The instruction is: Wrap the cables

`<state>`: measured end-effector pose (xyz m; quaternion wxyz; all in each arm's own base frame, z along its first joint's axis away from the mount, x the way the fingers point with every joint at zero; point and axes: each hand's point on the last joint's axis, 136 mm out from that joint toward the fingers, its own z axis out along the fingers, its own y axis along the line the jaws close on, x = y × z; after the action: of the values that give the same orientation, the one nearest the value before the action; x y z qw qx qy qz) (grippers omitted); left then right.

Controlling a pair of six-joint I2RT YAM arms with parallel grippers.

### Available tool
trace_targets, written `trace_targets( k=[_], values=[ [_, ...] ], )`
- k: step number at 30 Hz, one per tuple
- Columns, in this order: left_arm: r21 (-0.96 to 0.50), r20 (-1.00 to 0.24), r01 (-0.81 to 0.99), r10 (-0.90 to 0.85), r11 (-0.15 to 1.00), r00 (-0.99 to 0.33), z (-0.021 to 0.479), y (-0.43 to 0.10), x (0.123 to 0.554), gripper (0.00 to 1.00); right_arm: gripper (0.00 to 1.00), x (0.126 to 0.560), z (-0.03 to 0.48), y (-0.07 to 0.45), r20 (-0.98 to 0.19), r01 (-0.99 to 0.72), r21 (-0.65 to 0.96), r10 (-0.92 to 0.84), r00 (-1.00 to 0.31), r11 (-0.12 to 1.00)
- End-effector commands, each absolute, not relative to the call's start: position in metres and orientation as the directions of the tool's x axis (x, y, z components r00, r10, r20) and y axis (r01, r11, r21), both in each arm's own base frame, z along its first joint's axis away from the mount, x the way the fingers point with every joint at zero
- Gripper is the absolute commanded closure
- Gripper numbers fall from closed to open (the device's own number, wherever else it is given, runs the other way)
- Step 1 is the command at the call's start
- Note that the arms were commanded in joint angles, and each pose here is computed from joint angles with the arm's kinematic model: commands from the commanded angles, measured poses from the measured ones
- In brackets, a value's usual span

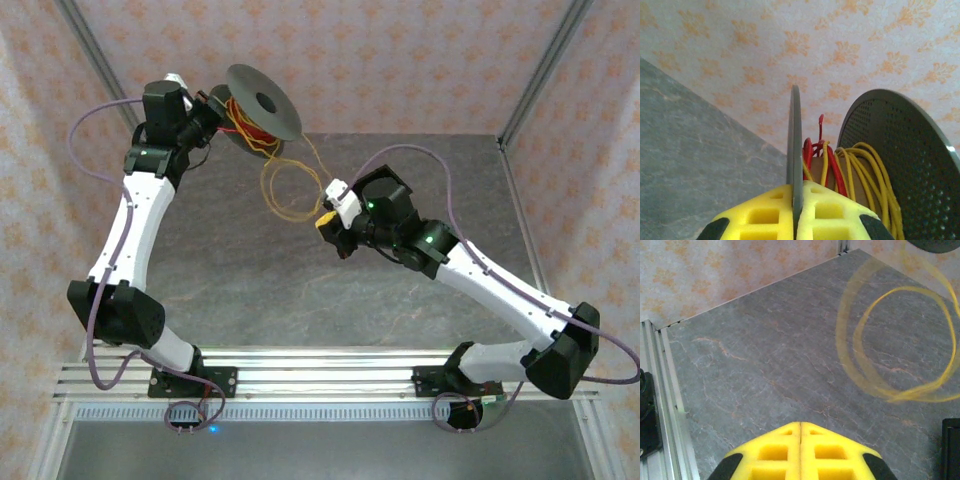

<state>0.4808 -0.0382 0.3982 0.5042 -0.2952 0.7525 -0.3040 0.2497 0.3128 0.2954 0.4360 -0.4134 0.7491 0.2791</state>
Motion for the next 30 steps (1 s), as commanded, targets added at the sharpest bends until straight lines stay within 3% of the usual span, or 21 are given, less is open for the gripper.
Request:
trace_targets(
  k=[1,3,7,10,11,13,16,18,20,21,25,30],
  values=[
    [-0.678,-0.718,-0.031,-0.671,0.734,-0.182,0.466,-0.036,0.468,1.00,1.00,0.247,0.328,0.309,-0.908,-0.865,-0.002,-0.362,-0.209,0.502],
    [-0.627,-0.752,-0.075,-0.628,0.775,-0.201,0.455,-0.036,0.467,1.00,1.00,0.246,0.334,0.311,-0.909,-0.865,-0.019,-0.369,-0.193,0.501],
    [-0.632,-0.750,-0.056,-0.628,0.773,-0.209,0.453,-0.039,0.461,1.00,1.00,0.267,0.329,0.301,-0.901,-0.794,-0.017,-0.353,-0.251,0.607],
    [-0.642,-0.747,-0.027,-0.632,0.767,-0.205,0.464,-0.043,0.451,1.00,0.61,0.281,0.324,0.295,-0.907,-0.744,0.086,-0.257,-0.333,0.662],
    [-0.641,-0.748,-0.021,-0.631,0.767,-0.204,0.468,-0.043,0.448,1.00,0.55,0.284,0.325,0.293,-0.907,-0.732,0.120,-0.226,-0.356,0.671],
    [-0.639,-0.752,-0.002,-0.624,0.770,-0.213,0.477,-0.046,0.440,1.00,0.34,0.295,0.325,0.284,-0.899,-0.669,0.210,-0.129,-0.419,0.713],
    [-0.631,-0.757,0.035,-0.606,0.775,-0.245,0.491,-0.053,0.428,1.00,0.20,0.307,0.326,0.270,-0.876,-0.590,0.304,-0.024,-0.482,0.748],
    [-0.629,-0.757,0.064,-0.592,0.775,-0.276,0.498,-0.059,0.420,1.00,0.08,0.321,0.326,0.251,-0.847,-0.445,0.363,0.091,-0.524,0.818],
    [-0.630,-0.755,0.098,-0.580,0.770,-0.306,0.505,-0.066,0.411,1.00,0.03,0.336,0.325,0.219,-0.802,-0.206,0.421,0.256,-0.539,0.883],
    [-0.633,-0.754,0.118,-0.574,0.765,-0.319,0.508,-0.070,0.407,1.00,0.00,0.335,0.327,0.212,-0.795,-0.170,0.412,0.262,-0.547,0.895],
    [-0.648,-0.744,0.182,-0.563,0.740,-0.359,0.521,-0.083,0.389,1.00,0.00,0.339,0.328,0.198,-0.818,-0.178,0.379,0.239,-0.524,0.908],
    [-0.668,-0.731,0.252,-0.556,0.700,-0.395,0.537,-0.095,0.367,1.00,0.00,0.353,0.327,0.186,-0.775,-0.242,0.460,0.254,-0.579,0.854]
  ],
)
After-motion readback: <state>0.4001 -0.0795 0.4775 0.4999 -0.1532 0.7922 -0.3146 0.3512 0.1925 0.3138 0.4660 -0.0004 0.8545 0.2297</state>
